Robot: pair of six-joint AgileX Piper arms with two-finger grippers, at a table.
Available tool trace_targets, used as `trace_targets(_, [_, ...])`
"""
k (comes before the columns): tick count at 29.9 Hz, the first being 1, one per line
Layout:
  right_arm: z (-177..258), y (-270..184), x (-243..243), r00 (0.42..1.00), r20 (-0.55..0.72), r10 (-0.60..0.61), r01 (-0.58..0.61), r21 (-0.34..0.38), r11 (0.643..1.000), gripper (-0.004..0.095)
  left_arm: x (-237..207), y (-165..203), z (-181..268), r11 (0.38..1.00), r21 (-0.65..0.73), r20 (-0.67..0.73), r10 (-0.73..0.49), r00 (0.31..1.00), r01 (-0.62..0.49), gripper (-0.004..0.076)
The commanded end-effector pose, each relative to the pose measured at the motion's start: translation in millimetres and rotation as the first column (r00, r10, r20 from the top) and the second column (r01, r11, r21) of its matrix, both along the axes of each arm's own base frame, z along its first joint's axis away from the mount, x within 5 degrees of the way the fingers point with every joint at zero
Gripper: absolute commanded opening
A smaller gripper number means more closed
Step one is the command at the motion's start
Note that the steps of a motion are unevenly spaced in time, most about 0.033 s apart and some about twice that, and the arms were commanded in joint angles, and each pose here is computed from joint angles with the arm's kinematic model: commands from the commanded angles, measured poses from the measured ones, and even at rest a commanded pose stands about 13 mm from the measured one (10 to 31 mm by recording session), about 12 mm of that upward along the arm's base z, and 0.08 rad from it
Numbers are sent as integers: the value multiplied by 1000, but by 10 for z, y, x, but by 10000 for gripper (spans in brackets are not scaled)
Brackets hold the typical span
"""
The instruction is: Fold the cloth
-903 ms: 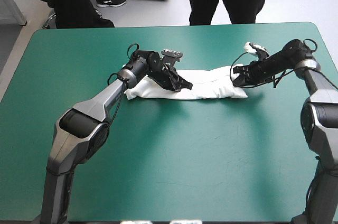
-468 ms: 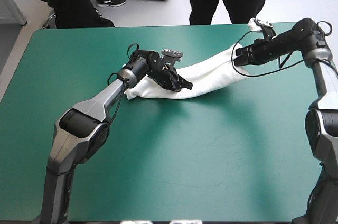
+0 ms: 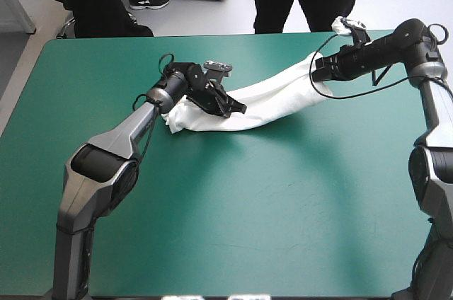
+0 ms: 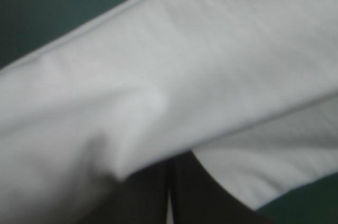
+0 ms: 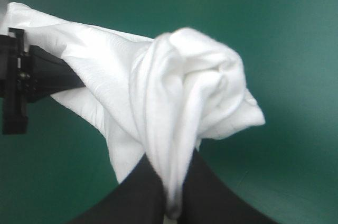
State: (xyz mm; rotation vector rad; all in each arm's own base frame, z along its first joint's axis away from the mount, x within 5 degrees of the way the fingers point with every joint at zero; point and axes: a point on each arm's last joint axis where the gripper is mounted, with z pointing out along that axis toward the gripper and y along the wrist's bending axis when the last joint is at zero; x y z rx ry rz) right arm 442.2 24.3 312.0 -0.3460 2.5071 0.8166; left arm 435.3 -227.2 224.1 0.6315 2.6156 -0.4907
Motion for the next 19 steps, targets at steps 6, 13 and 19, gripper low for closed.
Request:
trace_targets(6, [494,225,-162,993,114,38,-53,127,991,-16,-333,842,1637,994,-45,312,104,944,-95,-18])
trace_targets(13, [536,858,-201,983,158,96,-121,163,979,-16,-881,1426,2446,978,-89,456,207,866,-187,-18])
trace_targets(19, [482,1445,-188,971,208,114,-157,203,966,-17,-1266,1607,2782,970,-82,538,236,809,-228,-18])
